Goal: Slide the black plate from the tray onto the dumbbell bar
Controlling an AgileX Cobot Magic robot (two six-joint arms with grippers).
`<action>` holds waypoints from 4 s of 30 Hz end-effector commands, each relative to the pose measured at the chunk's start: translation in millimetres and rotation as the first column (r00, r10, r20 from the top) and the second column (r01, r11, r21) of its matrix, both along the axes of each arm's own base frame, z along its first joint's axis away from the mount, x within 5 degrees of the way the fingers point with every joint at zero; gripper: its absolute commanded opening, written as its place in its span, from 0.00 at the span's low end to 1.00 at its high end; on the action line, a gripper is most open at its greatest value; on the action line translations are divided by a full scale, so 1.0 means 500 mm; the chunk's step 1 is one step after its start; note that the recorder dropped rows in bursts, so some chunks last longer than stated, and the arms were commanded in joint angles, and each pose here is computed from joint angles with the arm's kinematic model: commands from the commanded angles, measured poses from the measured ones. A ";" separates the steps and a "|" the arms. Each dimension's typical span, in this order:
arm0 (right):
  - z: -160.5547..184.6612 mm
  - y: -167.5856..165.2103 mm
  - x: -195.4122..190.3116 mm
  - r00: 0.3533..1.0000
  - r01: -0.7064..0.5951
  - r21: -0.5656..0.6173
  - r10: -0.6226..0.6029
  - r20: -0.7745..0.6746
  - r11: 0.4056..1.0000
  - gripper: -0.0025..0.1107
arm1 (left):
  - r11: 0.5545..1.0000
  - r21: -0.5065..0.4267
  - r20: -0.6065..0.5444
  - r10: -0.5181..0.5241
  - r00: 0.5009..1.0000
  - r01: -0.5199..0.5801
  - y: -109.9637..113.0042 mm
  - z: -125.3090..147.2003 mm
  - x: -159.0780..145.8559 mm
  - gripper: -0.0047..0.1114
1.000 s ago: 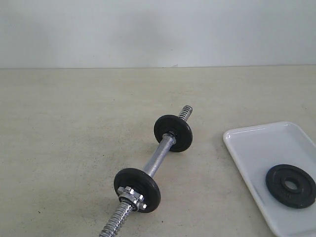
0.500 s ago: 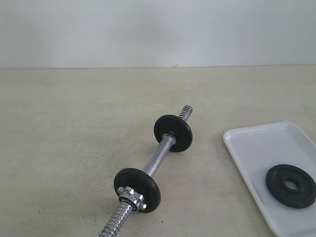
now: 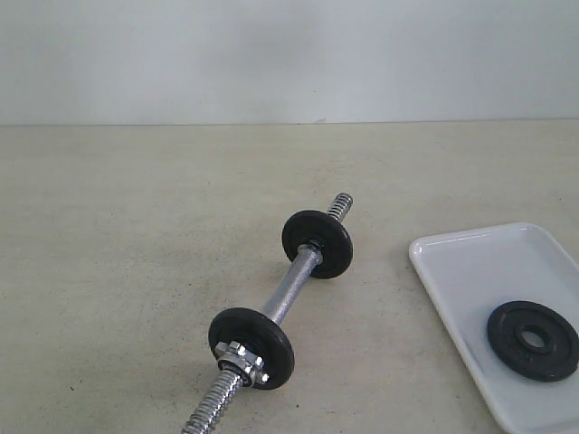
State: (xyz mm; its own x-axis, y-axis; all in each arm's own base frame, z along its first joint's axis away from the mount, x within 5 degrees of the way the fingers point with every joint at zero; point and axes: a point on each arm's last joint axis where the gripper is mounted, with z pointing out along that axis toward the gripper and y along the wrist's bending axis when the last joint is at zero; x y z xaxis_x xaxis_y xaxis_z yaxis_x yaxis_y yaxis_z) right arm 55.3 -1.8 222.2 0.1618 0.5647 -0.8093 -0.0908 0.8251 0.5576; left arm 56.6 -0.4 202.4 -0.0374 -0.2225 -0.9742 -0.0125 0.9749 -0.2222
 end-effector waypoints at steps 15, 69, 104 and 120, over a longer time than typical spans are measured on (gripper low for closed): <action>0.046 0.009 -0.012 0.997 -0.078 0.037 0.078 -0.011 0.996 0.02 | 0.989 -0.065 0.002 -0.132 0.991 0.132 -0.017 0.009 -0.004 0.32; 0.154 0.093 0.094 0.850 -0.499 -0.489 0.292 -0.440 0.716 0.02 | 0.564 -0.056 -0.439 -0.755 0.487 0.824 -0.203 0.085 0.278 0.08; 0.150 0.101 0.091 0.826 -0.535 -0.427 0.345 -0.446 0.729 0.02 | 0.416 -0.113 -0.671 -0.702 0.240 0.902 -0.475 -0.151 0.532 0.57; 0.150 0.102 0.090 0.822 -0.539 -0.409 0.354 -0.445 0.737 0.02 | 0.184 -0.005 -0.819 -0.565 0.102 0.983 -0.488 -0.194 0.514 0.13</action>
State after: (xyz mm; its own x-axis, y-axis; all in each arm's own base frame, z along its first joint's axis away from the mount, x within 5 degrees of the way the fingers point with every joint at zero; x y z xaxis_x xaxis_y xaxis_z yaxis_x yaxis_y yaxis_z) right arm 100.4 49.0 296.0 -0.3272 0.0094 -0.9449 -0.4129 0.8980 0.1519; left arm 323.8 -249.6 121.5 -0.5062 0.6124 -0.6072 0.8377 0.5165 -0.1774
